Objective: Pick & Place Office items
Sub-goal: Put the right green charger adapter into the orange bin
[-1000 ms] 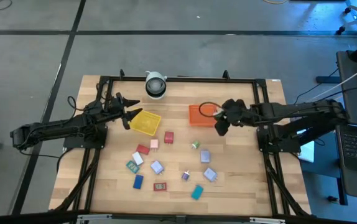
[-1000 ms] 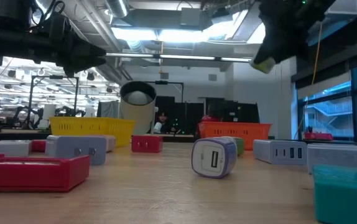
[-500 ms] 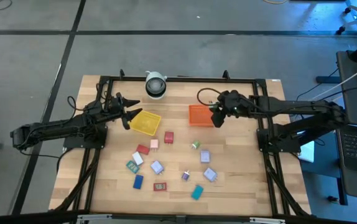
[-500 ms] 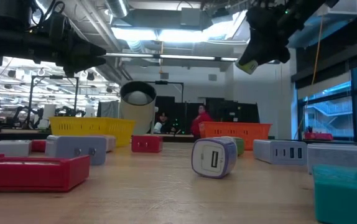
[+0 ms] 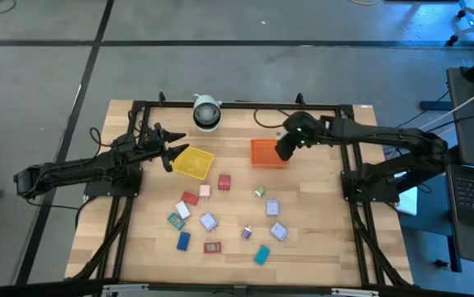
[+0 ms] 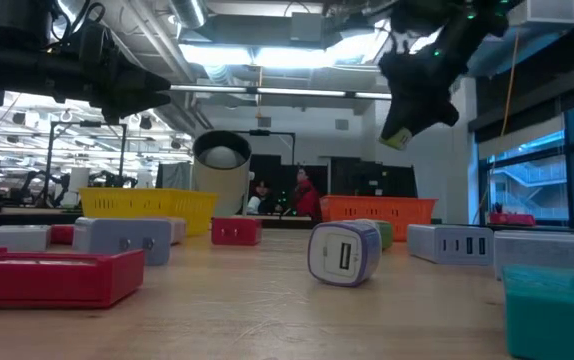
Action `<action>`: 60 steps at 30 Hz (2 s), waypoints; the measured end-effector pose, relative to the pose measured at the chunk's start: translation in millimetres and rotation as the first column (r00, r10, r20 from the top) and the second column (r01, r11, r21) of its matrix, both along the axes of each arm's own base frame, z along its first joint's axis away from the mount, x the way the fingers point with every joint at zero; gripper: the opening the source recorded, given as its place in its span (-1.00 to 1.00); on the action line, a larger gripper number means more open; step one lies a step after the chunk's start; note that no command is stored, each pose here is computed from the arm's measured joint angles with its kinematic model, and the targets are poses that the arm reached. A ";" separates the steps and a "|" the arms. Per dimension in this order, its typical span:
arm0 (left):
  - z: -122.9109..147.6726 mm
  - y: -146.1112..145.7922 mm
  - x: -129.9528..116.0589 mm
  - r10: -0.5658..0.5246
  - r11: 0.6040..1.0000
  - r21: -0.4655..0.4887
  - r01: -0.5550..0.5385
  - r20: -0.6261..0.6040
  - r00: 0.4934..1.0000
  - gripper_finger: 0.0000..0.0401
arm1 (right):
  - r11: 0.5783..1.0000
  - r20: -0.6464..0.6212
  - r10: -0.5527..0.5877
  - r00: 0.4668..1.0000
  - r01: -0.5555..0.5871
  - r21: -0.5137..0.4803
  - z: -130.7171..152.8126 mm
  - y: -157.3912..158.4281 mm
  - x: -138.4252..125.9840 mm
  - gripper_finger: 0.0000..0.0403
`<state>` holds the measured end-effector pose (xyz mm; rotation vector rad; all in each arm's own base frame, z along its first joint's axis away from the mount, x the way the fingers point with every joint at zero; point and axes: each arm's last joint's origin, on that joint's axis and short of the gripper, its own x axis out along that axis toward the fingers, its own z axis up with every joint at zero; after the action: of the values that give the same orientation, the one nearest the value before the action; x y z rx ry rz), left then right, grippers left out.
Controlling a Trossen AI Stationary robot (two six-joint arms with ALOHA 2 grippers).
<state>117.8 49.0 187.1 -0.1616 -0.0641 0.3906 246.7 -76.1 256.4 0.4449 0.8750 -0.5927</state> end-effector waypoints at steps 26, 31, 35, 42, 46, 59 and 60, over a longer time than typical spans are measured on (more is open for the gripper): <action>-3.5 0.0 0.0 -0.001 1.000 -0.014 0.000 -0.033 0.999 0.06 | 0.981 -0.376 0.165 0.912 -0.111 0.160 -44.8 -21.2 65.2 -0.26; -3.1 0.0 0.0 0.000 1.000 -0.012 0.000 -0.028 1.000 0.06 | 0.979 -0.371 0.167 0.913 -0.108 0.175 -58.0 -22.3 60.7 -0.26; -3.0 0.0 0.0 0.000 1.000 -0.012 0.000 -0.028 1.000 0.06 | 0.978 -0.364 0.165 0.917 -0.105 0.180 -69.7 -22.9 57.0 -0.26; -2.9 0.0 0.0 -0.001 1.000 -0.011 0.000 -0.027 1.000 0.06 | 0.975 -0.349 0.168 0.922 -0.104 0.194 -82.5 -23.0 52.5 -0.26; -2.6 0.0 0.0 0.000 1.000 -0.010 0.000 -0.024 1.000 0.06 | 0.974 -0.331 0.168 0.929 -0.104 0.201 -87.6 -25.0 52.4 -0.26; -2.6 0.0 0.0 0.000 1.000 -0.010 0.000 -0.024 1.000 0.06 | 0.971 -0.356 0.189 0.915 -0.120 0.208 -98.9 -28.5 54.6 0.06; -2.6 0.0 0.0 -0.001 1.000 -0.010 0.000 -0.024 1.000 0.06 | 0.970 -0.355 0.193 0.915 -0.123 0.208 -98.8 -28.5 54.6 0.08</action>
<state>117.8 49.0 184.5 -0.1672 -0.0382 0.3923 301.3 -104.6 157.5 0.4264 1.3262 -0.4542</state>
